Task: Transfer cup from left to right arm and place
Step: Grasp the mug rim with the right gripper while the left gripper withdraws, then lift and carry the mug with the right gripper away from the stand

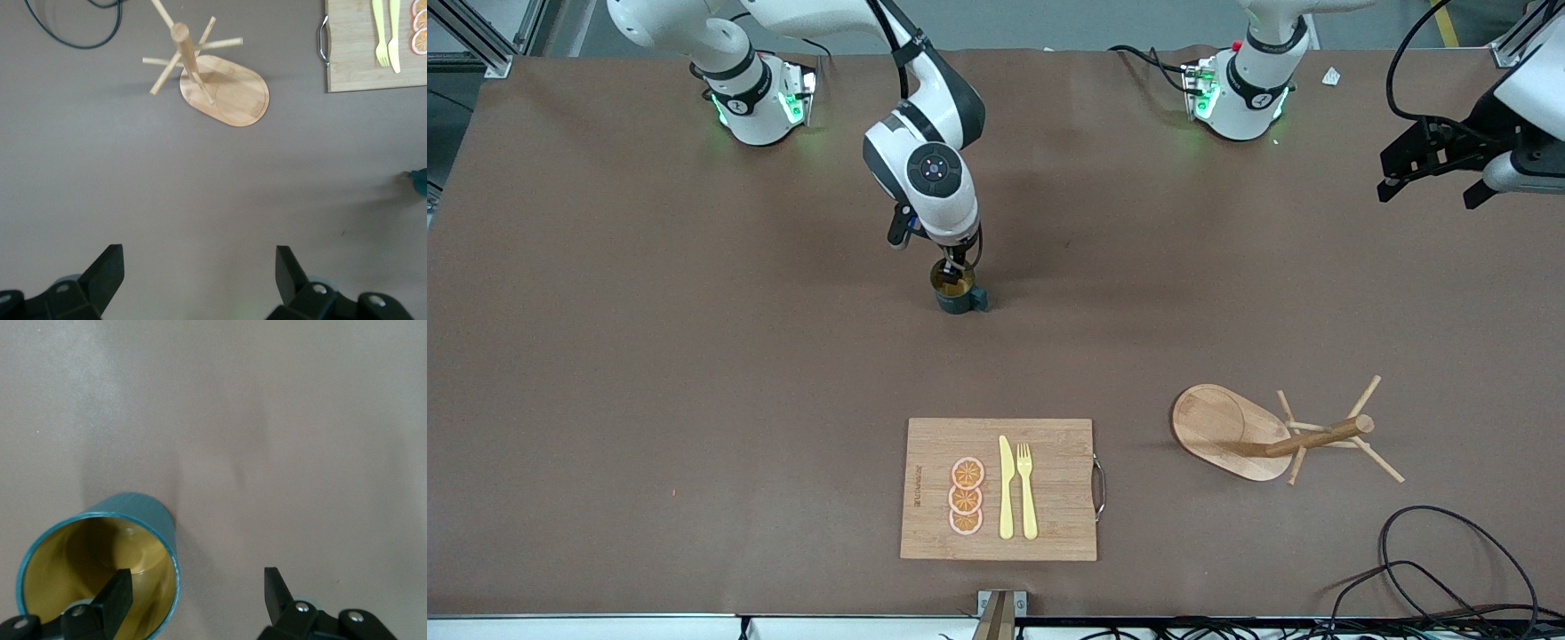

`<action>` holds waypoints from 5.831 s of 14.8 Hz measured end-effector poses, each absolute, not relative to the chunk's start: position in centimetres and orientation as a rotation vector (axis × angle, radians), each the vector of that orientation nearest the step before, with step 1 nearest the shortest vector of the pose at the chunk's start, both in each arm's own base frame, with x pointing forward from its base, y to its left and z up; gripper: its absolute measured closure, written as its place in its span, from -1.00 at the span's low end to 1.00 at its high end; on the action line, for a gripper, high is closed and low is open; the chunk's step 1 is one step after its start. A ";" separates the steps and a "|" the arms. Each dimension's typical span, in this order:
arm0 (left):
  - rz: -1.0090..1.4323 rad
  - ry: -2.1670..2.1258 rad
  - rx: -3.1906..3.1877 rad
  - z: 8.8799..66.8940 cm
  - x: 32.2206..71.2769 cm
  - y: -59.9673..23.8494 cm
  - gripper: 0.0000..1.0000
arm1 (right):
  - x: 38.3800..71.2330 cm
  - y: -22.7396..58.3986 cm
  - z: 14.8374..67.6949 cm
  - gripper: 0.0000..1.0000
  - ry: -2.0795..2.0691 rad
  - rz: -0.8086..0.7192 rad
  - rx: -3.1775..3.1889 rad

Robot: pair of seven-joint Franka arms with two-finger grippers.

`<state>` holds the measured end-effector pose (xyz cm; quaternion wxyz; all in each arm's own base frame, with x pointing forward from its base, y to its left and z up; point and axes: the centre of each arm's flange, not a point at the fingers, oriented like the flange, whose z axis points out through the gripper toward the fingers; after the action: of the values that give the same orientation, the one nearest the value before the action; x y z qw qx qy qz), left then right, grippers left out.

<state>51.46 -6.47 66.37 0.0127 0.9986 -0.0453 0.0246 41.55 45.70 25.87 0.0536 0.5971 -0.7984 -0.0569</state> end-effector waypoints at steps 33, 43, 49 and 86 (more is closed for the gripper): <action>0.113 -0.101 3.114 65.4 55.3 -4.8 -1.00 | 52.9 29.2 29.3 0.88 -1.265 -0.254 2.766; 0.130 -0.137 3.116 65.8 55.7 -4.8 -1.00 | 56.5 12.7 30.6 0.88 -0.325 -0.318 3.124; 0.130 -0.137 3.117 65.8 55.7 -4.8 -1.00 | 57.3 1.1 31.6 0.89 0.376 -0.286 3.149; 0.123 -0.137 3.117 65.5 55.9 -4.8 -1.00 | 54.3 -5.3 24.8 0.89 2.031 -0.050 2.390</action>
<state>55.91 -4.82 65.53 0.0097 0.9982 -0.0439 0.0393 54.34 -5.31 24.76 -0.0024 -0.7619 -0.6475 0.0160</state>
